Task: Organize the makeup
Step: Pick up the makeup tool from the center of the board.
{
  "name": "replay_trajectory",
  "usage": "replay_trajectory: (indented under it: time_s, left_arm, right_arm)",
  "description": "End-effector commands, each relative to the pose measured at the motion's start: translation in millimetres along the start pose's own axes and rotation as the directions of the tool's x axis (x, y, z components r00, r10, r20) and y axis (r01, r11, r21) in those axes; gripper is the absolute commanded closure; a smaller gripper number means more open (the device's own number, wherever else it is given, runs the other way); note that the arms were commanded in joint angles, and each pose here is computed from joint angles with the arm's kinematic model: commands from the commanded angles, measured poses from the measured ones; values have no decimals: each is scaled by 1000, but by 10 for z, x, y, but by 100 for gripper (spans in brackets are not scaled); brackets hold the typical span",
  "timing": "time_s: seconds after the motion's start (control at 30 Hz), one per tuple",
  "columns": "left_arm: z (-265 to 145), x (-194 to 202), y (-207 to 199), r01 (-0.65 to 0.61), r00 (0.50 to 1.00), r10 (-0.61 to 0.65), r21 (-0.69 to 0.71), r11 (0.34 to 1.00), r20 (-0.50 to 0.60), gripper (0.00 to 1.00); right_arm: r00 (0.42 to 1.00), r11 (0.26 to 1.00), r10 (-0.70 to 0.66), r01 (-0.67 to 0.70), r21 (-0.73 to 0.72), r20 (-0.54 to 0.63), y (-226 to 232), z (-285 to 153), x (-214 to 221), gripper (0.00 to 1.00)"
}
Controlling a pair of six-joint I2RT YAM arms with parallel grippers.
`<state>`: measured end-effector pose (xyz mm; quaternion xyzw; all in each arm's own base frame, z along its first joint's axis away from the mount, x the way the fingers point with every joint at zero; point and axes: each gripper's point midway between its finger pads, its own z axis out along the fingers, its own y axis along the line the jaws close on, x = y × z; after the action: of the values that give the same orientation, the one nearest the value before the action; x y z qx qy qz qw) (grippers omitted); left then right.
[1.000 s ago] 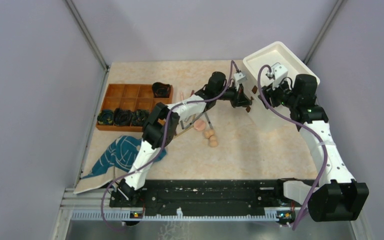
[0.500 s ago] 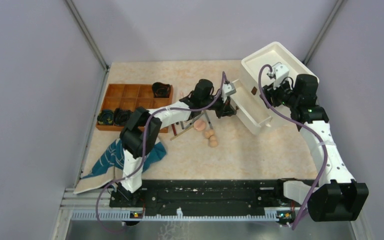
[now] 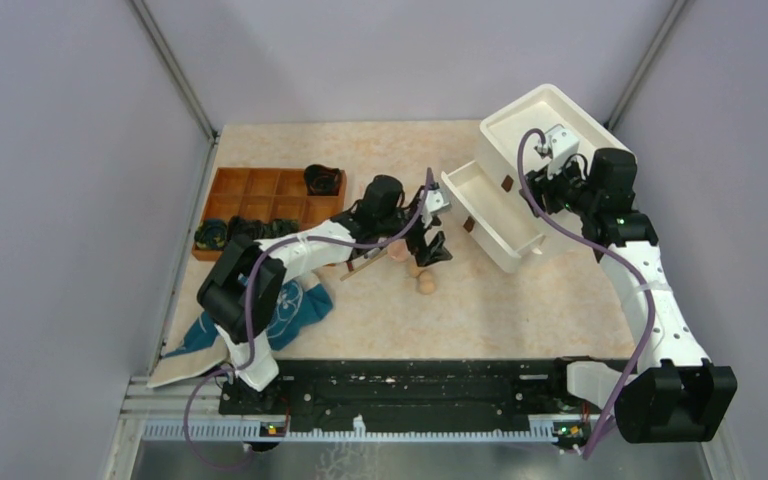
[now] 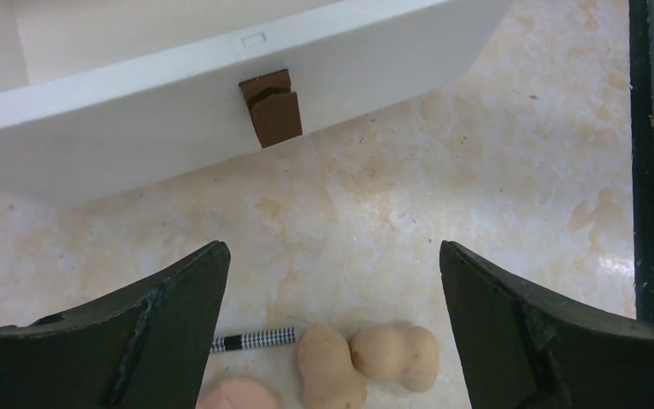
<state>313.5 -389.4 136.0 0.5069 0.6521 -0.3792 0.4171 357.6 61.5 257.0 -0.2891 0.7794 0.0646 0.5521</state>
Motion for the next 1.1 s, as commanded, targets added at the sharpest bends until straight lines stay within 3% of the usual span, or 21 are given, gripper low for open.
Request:
replay_trajectory:
  time_s: [0.0,0.17,0.27,0.43,0.6,0.67,0.83,0.93,1.07]
  left_arm:
    - [-364,-244,13,-175,983,178,-63,983,51,1]
    - [-643,-100,-48,-275,961,276,-107,956,0,1]
    - [-863,-20,84,-310,951,302,-228,923,-68,1]
    - [-1377,11,373,-400,916,340,-470,787,-211,1]
    - [-1936,2,568,-376,925,219,-660,650,-311,1]
    - [-2139,15,623,-331,941,157,-720,610,-299,1]
    - [-2482,-99,611,-196,980,100,-769,609,-170,1]
    - [-2679,-208,696,-133,991,87,-807,575,-102,1]
    - [-2883,-400,847,-72,997,59,-840,537,-48,1]
  right_arm:
    - [999,999,26,-27,-24,-32,87,-85,106,41]
    - [1000,1000,-7,7,-20,6,101,-172,-58,26]
    - [998,997,-64,64,-44,18,169,-227,-212,16]
    - [989,979,-149,151,-140,26,438,-242,-400,10]
    - [977,926,-198,211,-312,72,997,-145,-474,9]
    - [971,892,-224,238,-384,80,1283,-80,-409,9]
    - [957,792,-275,277,-544,88,2026,87,-32,9]
    - [950,753,-312,266,-601,30,2340,204,259,10]
    - [936,754,-344,228,-616,-74,2562,420,573,13]
